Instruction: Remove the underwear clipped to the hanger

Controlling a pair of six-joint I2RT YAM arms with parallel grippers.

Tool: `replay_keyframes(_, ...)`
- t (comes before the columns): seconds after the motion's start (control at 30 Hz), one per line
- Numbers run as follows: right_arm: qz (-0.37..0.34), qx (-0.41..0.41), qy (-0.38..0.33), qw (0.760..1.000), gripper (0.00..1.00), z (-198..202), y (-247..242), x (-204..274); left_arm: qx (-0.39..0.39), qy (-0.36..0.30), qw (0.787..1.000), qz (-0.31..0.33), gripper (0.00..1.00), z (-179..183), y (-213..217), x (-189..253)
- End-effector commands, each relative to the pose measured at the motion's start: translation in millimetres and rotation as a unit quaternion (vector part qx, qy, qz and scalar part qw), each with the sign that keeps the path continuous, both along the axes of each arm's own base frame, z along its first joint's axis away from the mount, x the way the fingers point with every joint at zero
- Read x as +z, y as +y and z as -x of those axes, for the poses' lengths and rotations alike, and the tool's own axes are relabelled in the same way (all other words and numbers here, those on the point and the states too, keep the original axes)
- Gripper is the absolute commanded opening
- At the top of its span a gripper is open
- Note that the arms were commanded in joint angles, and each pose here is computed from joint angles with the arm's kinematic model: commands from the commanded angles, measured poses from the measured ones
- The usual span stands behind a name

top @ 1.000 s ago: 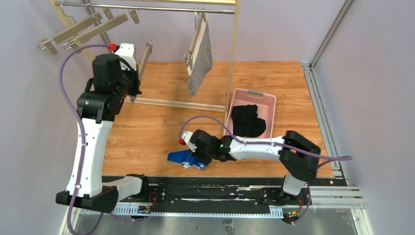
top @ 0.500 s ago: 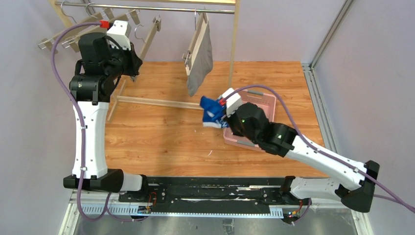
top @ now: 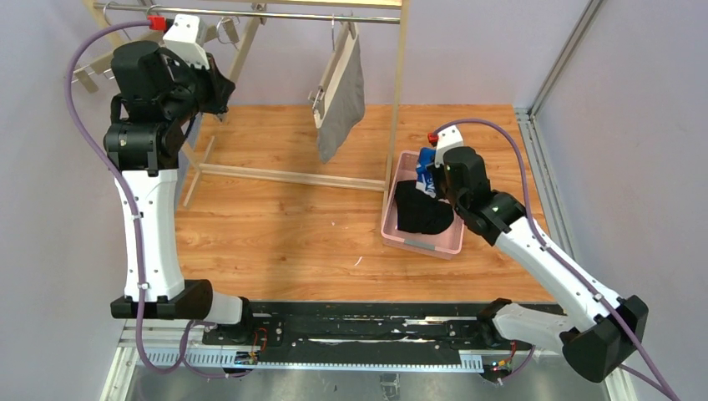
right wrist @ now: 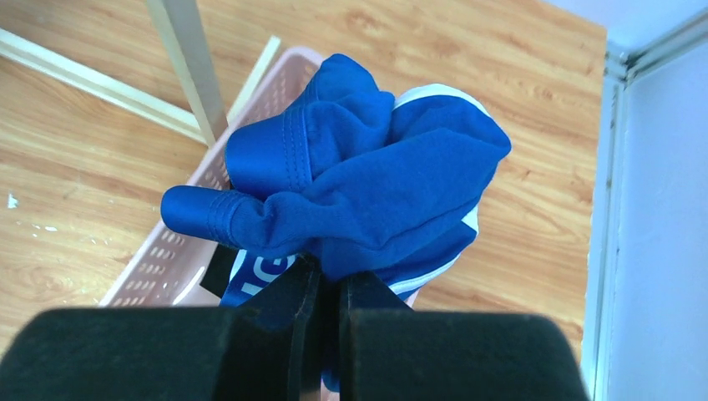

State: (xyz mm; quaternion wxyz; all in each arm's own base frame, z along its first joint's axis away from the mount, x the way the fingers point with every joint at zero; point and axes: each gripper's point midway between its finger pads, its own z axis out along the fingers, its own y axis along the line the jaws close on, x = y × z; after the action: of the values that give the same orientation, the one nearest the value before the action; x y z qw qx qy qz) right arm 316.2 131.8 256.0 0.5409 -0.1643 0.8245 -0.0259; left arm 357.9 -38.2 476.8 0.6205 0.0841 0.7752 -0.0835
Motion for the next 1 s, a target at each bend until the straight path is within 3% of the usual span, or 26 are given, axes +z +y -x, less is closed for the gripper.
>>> replay_keyframes(0.0, -0.014, -0.002, 0.032, 0.999, 0.01, -7.0, -2.2, -29.4, 0.001, -0.037, 0.999, 0.011, 0.0, -10.6, 4.5, 23.7)
replay_keyframes(0.5, -0.013, -0.007, 0.104, 0.994, 0.01, -19.4, 0.4, -101.4, 0.014, -0.059, 0.997, 0.054, 0.0, -44.2, 21.0, 26.6)
replay_keyframes(0.97, -0.01, -0.027, 0.162, 0.986, 0.01, -7.0, -4.1, -130.6, -0.012, -0.045, 0.996, 0.079, 0.0, -65.1, 18.6, 11.5)
